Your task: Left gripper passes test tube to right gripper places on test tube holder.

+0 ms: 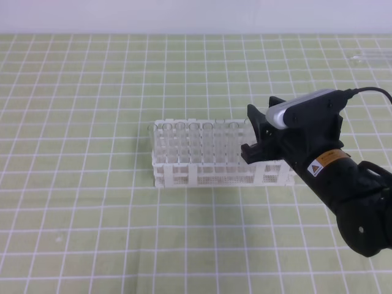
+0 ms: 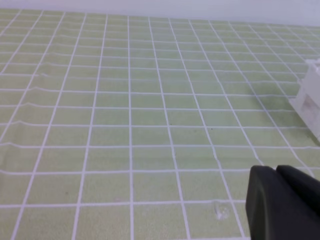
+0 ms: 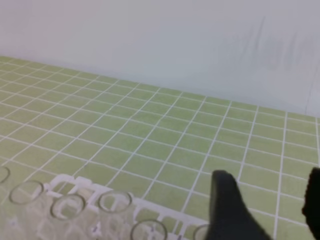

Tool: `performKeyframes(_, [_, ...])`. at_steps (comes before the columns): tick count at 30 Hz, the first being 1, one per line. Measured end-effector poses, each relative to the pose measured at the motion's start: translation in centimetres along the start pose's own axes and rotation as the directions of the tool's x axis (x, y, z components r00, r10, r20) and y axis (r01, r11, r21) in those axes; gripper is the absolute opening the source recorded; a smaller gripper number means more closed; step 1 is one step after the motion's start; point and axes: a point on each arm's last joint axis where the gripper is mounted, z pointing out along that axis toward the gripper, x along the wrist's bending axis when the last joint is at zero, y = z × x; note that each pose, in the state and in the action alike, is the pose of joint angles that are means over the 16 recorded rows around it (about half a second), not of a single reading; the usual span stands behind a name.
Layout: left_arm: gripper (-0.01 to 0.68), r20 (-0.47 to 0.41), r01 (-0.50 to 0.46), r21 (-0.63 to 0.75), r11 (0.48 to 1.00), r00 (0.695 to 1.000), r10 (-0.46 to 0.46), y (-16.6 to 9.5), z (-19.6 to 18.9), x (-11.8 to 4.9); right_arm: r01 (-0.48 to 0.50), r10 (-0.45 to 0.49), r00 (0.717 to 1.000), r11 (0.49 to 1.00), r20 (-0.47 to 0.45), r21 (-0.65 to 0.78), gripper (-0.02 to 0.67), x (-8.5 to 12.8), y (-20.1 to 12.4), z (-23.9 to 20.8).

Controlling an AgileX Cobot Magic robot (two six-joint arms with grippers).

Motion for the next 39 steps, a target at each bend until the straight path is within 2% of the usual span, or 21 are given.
performKeyframes(6, [-0.003, 0.000, 0.000, 0.000, 1.000, 1.000, 0.000, 0.0, 0.0, 0.0, -0.002, 0.002, 1.000, 1.000, -0.001, -0.002, 0.328, 0.0, 0.3, -0.2])
performKeyframes(11, [-0.003, 0.000, 0.000, 0.002, 1.000, 1.000, 0.000, 0.0, 0.0, 0.0, -0.011, 0.011, 1.000, 1.000, -0.009, -0.004, 0.338, 0.0, 1.6, -0.9])
performKeyframes(14, [-0.003, 0.000, 0.000, 0.002, 1.000, 1.000, 0.000, 0.0, 0.0, 0.0, -0.019, 0.019, 1.000, 1.000, -0.021, -0.016, 0.305, 0.0, 3.3, -2.0])
performKeyframes(19, [-0.003, 0.000, 0.000, 0.002, 1.000, 1.000, 0.000, 0.0, 0.0, 0.0, -0.024, 0.022, 0.999, 0.998, -0.042, -0.056, 0.204, -0.3, 7.4, -5.4])
performKeyframes(23, [-0.003, 0.000, 0.000, 0.001, 1.000, 1.000, 0.000, 0.0, 0.0, 0.0, 0.001, -0.004, 0.999, 0.998, -0.044, -0.066, 0.115, -1.2, 10.4, -9.3])
performKeyframes(27, [-0.003, 0.000, 0.000, 0.000, 1.000, 1.000, 0.000, 0.0, 0.0, 0.0, 0.048, -0.049, 0.999, 0.996, -0.016, -0.070, 0.033, -2.5, 12.0, -13.5])
performKeyframes(32, [-0.003, 0.000, 0.000, 0.000, 1.000, 1.000, 0.000, -0.1, 0.0, 0.0, 0.108, -0.107, 0.992, 0.994, 0.064, -0.023, -0.009, -4.2, 11.3, -17.7])
performKeyframes(39, [-0.003, 0.000, 0.001, -0.001, 1.000, 1.000, -0.001, -0.1, 0.0, 0.0, 0.120, -0.134, 0.974, 0.989, 0.182, 0.085, -0.015, -5.8, 6.9, -20.8])
